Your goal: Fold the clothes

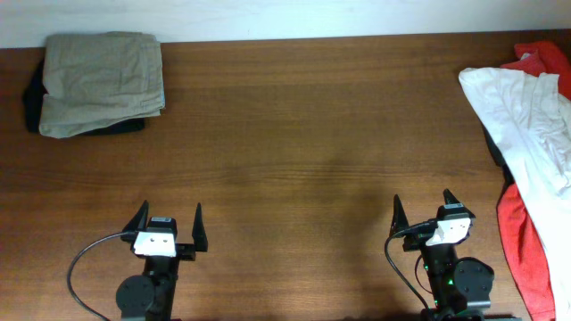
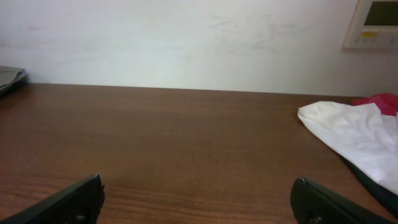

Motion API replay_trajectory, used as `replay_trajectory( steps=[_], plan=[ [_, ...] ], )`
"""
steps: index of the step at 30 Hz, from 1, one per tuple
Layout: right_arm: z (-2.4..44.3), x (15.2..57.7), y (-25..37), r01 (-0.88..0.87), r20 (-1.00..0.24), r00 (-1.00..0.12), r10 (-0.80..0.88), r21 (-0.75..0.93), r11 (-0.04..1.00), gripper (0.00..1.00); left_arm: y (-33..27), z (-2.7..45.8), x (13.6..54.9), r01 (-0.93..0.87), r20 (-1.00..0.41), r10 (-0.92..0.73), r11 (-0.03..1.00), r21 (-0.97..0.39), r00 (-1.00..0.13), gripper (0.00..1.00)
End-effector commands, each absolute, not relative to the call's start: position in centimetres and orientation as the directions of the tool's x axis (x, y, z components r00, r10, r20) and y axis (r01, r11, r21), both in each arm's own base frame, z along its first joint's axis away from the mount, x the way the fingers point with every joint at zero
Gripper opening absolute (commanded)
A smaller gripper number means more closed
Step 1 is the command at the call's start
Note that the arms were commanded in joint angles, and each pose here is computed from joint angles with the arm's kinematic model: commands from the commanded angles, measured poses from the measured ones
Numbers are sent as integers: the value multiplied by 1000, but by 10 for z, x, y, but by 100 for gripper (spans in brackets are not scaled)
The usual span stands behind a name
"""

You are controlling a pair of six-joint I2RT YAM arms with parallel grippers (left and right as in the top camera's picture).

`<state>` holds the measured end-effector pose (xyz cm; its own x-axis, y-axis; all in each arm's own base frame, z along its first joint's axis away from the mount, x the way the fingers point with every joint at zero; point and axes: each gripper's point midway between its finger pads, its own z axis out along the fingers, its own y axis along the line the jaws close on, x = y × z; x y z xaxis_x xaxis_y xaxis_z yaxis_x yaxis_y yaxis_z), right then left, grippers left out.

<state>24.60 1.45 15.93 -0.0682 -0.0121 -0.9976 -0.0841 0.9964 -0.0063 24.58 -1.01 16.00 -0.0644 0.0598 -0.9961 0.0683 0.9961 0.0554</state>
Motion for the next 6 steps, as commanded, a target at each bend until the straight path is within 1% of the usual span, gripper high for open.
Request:
replay_trajectory(
  steps=[1, 6],
  plan=[
    [158, 245, 18, -105, -998, -66, -20, -13, 994, 99, -11, 158, 246, 73, -995, 71, 995, 66, -67, 99],
    [158, 245, 18, -105, -998, -66, -20, -13, 994, 99, -11, 158, 246, 73, -995, 71, 995, 66, -66, 99]
  ],
)
